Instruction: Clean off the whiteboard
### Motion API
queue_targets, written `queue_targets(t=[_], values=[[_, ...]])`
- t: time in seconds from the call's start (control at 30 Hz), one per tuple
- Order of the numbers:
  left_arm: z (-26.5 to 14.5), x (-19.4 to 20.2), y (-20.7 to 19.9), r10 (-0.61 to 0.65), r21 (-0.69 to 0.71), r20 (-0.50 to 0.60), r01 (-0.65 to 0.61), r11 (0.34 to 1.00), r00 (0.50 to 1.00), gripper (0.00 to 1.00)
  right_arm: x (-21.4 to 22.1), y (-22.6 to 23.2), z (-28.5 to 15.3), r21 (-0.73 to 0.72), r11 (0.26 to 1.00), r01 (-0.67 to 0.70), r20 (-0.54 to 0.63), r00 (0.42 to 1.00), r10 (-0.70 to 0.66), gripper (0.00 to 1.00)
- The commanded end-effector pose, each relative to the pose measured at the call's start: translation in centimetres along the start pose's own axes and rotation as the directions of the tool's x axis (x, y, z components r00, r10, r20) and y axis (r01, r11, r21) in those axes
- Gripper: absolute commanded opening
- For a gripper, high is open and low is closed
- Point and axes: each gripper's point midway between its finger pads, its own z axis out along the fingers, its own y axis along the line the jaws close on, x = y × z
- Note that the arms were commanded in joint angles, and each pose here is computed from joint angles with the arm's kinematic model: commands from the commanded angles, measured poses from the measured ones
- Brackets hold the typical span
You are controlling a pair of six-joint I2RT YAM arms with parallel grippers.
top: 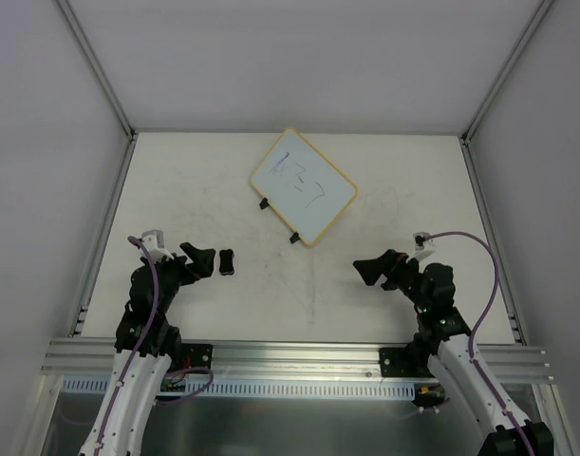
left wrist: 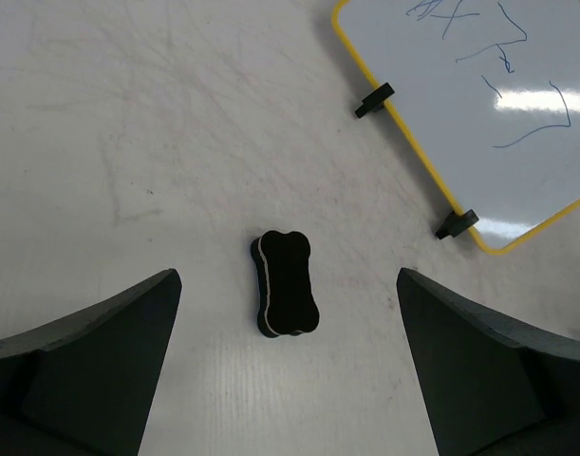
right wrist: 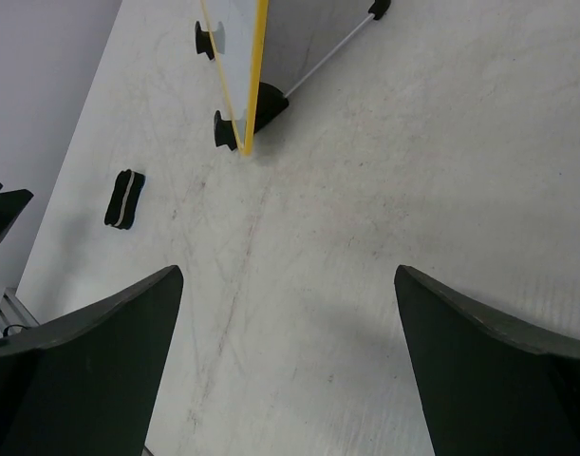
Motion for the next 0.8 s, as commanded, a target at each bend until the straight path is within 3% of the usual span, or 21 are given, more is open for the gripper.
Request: queue_targets(t=[0.0,0.2,0.3,0.37,0.5,0.53,0.73,0.77], values=[[0.1,-0.8,0.2,-0.02,-0.023,0.029,0.021,1.0,0.999,0.99,-2.3,1.2,0.1,-0.025,0.999,0.036,0.074,0.997,-0.034,0.99],[0.0,-0.8,0.0,-0.014,-0.019,0.015,0.015,1.0,1.0,0.99,-2.6,1.4,0.6,-0.047,0.999,0.003,0.091,0.996,0.001,0.99],[-0.1,-0.9,-0.2,-0.004,-0.007,0.014,0.004,1.0,1.0,0.99,-4.0,1.8,1.0,-0.076,0.997,-0.028,0.171,0.985,0.041,0.98],[-0.1,-1.1,-0.3,0.001,-0.004,0.014,-0.001,1.0,1.0,0.99,-5.2,2.9,1.3,-0.134,0.991,-0.002,0.212,0.977,0.03,0.99],[-0.1,-1.0,-0.4,-0.002,-0.003,0.011,0.002,1.0,1.0,0.99,-6.0,5.1,2.9,-0.206,0.977,0.06,0.117,0.992,-0.036,0.99],[-0.1,-1.0,-0.2,-0.004,-0.009,0.013,0.004,1.0,1.0,0.99,-6.9,6.7,3.0,-0.277,0.956,0.099,0.149,0.987,-0.059,0.99],[0.0,-0.9,-0.1,-0.006,-0.019,0.006,0.006,1.0,1.0,0.99,-7.3,5.9,5.6,-0.311,0.948,0.064,0.186,0.982,-0.005,0.95],[0.0,-1.0,-0.1,-0.006,-0.017,0.007,0.006,1.0,1.0,0.99,-8.2,6.7,5.6,-0.344,0.934,0.095,0.235,0.972,-0.012,0.95]])
